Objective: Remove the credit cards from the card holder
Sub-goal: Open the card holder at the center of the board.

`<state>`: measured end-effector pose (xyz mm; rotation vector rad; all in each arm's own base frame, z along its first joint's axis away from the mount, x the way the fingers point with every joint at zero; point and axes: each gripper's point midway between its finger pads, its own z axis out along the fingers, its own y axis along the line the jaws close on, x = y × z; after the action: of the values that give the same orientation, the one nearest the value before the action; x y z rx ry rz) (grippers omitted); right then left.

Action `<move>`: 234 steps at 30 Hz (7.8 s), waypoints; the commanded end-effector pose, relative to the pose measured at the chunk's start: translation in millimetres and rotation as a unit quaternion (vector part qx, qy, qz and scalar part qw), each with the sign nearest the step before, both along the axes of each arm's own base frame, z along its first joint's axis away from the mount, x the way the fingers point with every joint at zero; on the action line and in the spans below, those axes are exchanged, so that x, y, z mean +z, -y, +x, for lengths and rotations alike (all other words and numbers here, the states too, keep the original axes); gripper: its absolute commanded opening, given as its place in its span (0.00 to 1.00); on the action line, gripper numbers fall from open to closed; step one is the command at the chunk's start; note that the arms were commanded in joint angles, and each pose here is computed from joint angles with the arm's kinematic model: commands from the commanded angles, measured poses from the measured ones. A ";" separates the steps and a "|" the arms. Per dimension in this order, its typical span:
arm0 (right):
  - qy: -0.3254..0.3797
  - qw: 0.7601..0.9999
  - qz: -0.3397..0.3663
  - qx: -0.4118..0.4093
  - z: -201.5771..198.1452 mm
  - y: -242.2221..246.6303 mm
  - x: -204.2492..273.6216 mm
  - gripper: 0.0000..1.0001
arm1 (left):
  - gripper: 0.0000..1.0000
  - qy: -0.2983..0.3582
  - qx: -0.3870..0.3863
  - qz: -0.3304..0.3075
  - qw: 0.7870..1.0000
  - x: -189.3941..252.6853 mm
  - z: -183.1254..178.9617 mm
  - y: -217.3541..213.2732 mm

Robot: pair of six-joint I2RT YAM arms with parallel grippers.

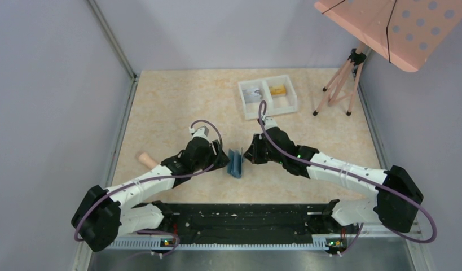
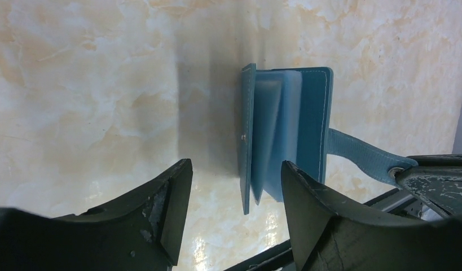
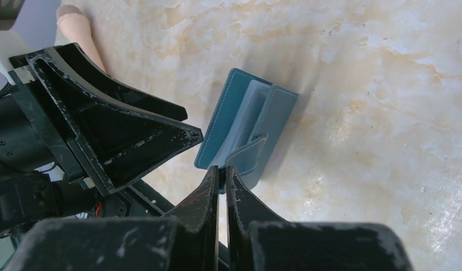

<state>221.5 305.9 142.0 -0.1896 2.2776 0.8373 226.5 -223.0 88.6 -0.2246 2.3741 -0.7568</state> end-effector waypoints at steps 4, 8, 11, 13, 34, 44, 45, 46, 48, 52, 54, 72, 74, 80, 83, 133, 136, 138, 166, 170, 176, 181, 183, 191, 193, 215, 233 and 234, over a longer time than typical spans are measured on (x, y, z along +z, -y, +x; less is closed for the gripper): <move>0.021 0.999 0.032 -0.010 5.6 -0.9 22.3 0.00 | 0.63 0.014 -0.019 -0.018 1.000 8.7 10.0 15.9; 0.015 0.999 0.014 -0.024 5.8 9.7 11.1 0.00 | 0.60 -0.001 -0.019 -0.007 1.000 -3.2 9.2 15.2; 0.003 0.999 -0.016 -0.050 7.2 30.3 -8.3 0.00 | 0.58 -0.006 -0.017 -0.005 1.000 -6.1 8.4 14.8; -0.015 0.996 -0.042 -0.073 8.7 49.2 -27.1 0.00 | 0.58 -0.010 -0.010 0.001 1.000 -8.6 8.2 11.6; -0.066 0.990 -0.070 -0.101 6.5 85.1 -77.4 0.00 | 0.50 -0.018 -0.015 0.002 1.000 -15.5 7.5 13.8; -0.069 0.989 -0.077 -0.104 5.6 87.7 -81.8 0.00 | 0.51 -0.026 -0.049 -0.032 0.998 -20.2 5.5 33.4; -0.070 0.989 -0.078 -0.104 5.3 87.9 -82.3 0.00 | 0.51 -0.025 -0.051 -0.037 0.998 -19.0 5.5 35.1; -0.070 0.989 -0.078 -0.104 5.4 87.8 -82.1 0.00 | 0.51 -0.024 -0.051 -0.041 0.998 -18.1 5.4 36.2; -0.069 0.989 -0.076 -0.103 5.6 86.9 -80.1 0.00 | 0.51 -0.021 -0.056 -0.049 0.997 -14.9 5.5 39.2; -0.063 0.990 -0.071 -0.104 8.3 85.6 -69.1 0.12 | 0.46 -0.021 -0.075 -0.070 0.994 -12.2 1.8 47.3; -0.058 0.990 -0.069 -0.105 10.0 84.7 -61.7 0.15 | 0.42 -0.023 -0.082 -0.081 0.993 -11.7 0.8 51.6; -0.015 0.997 0.014 -0.070 15.0 60.2 18.1 0.38 | 0.00 -0.021 -0.100 -0.110 0.989 -2.3 -1.9 61.6; -0.013 0.998 0.039 -0.048 11.5 49.9 26.2 0.38 | 0.00 -0.018 -0.101 -0.112 0.988 -0.5 -1.6 61.8; -0.040 0.997 0.066 -0.009 5.7 29.3 15.7 0.43 | 0.00 -0.018 -0.108 -0.123 0.986 4.3 -3.3 65.2; -0.051 0.996 0.068 0.009 1.6 18.5 6.6 0.51 | 0.00 -0.016 -0.109 -0.125 0.986 6.4 -3.8 65.3; -0.120 0.991 0.035 0.044 -9.6 -8.3 -54.1 0.52 | 0.00 -0.022 -0.098 -0.105 0.989 -1.0 -13.4 50.1; -0.123 0.991 0.036 0.046 -11.4 -10.7 -58.0 0.52 | 0.00 -0.021 -0.095 -0.103 0.990 -1.8 -13.8 48.3; -0.129 0.990 0.037 0.051 -13.2 -13.0 -61.4 0.52 | 0.00 -0.019 -0.094 -0.104 0.990 -0.5 -13.2 48.3; -0.110 0.994 -0.016 0.021 -9.7 6.8 -65.1 0.43 | 0.00 -0.022 -0.094 -0.088 0.991 -2.0 -13.1 45.1; -0.101 0.994 -0.027 0.013 -7.2 12.1 -61.4 0.46 | 0.00 -0.021 -0.092 -0.087 0.992 -2.2 -12.5 44.4; -0.099 0.994 -0.045 0.008 -6.1 17.9 -64.2 0.47 | 0.00 -0.022 -0.091 -0.087 0.992 -3.1 -12.5 44.5; -0.095 0.994 -0.052 0.005 -4.6 19.6 -63.9 0.50 | 0.00 -0.022 -0.090 -0.086 0.992 -4.3 -13.2 43.1; -0.094 0.994 -0.053 0.004 -3.4 19.5 -63.4 0.50 | 0.00 -0.022 -0.088 -0.084 0.992 -5.0 -13.4 42.3; -0.085 0.995 -0.050 0.003 -1.7 19.9 -55.1 0.49 | 0.00 -0.024 -0.083 -0.075 0.993 -10.4 -12.8 39.0; -0.082 0.995 -0.050 0.001 -1.1 20.8 -53.5 0.49 | 0.00 -0.024 -0.082 -0.073 0.994 -11.5 -12.6 38.6; -0.072 0.995 -0.074 0.007 4.3 21.0 -58.2 0.68 | 0.00 -0.027 -0.083 -0.073 0.993 -14.7 -12.7 39.5; -0.056 0.990 -0.132 0.014 5.5 18.6 -59.4 0.76 | 0.00 -0.028 -0.082 -0.072 0.994 -14.5 -12.7 38.9; -0.055 0.990 -0.132 0.013 5.6 18.5 -58.7 0.76 | 0.00 -0.028 -0.082 -0.071 0.994 -14.1 -12.5 38.7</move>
<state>218.8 278.7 68.3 -0.2755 2.5378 0.5768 209.9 -261.4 69.1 -0.1260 2.4458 -1.0093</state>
